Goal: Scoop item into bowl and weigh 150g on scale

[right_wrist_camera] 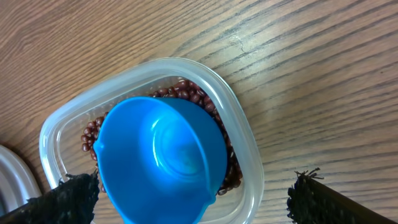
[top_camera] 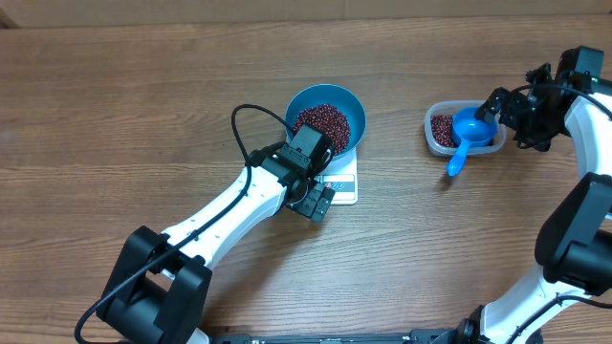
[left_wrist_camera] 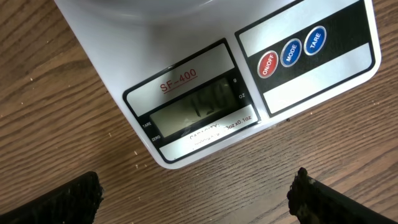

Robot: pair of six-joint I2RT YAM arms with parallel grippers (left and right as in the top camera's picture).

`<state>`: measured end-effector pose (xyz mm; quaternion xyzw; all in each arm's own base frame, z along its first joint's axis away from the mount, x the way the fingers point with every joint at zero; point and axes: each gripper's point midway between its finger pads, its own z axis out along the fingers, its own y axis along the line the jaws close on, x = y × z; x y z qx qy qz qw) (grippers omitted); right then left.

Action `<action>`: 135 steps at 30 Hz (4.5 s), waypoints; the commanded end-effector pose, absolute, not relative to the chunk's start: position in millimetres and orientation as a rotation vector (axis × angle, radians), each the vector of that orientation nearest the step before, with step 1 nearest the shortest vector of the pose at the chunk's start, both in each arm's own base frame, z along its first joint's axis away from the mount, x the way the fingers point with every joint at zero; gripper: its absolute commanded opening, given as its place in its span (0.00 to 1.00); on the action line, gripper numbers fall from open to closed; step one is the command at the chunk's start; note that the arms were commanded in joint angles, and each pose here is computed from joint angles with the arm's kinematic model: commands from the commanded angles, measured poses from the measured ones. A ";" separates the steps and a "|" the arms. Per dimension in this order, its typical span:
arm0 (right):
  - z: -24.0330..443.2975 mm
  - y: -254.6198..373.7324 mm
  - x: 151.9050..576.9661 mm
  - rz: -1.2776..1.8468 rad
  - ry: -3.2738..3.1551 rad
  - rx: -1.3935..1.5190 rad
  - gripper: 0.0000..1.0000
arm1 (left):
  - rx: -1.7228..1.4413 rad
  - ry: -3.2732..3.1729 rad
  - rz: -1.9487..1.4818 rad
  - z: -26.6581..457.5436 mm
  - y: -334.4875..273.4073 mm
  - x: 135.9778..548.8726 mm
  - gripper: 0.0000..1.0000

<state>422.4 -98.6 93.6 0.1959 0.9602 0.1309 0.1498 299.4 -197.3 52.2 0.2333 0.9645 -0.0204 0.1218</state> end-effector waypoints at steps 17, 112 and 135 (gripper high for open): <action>444.3 -54.6 249.4 0.004 1.859 0.283 1.00 | 0.660 2.829 -0.059 49.0 -195.5 298.9 1.00; 173.5 4.6 245.7 0.194 1.580 0.082 1.00 | 0.660 2.829 -0.059 49.0 -195.5 298.9 1.00; 173.5 4.7 245.7 0.195 1.580 0.082 1.00 | 0.660 2.829 -0.059 49.1 -195.5 298.9 1.00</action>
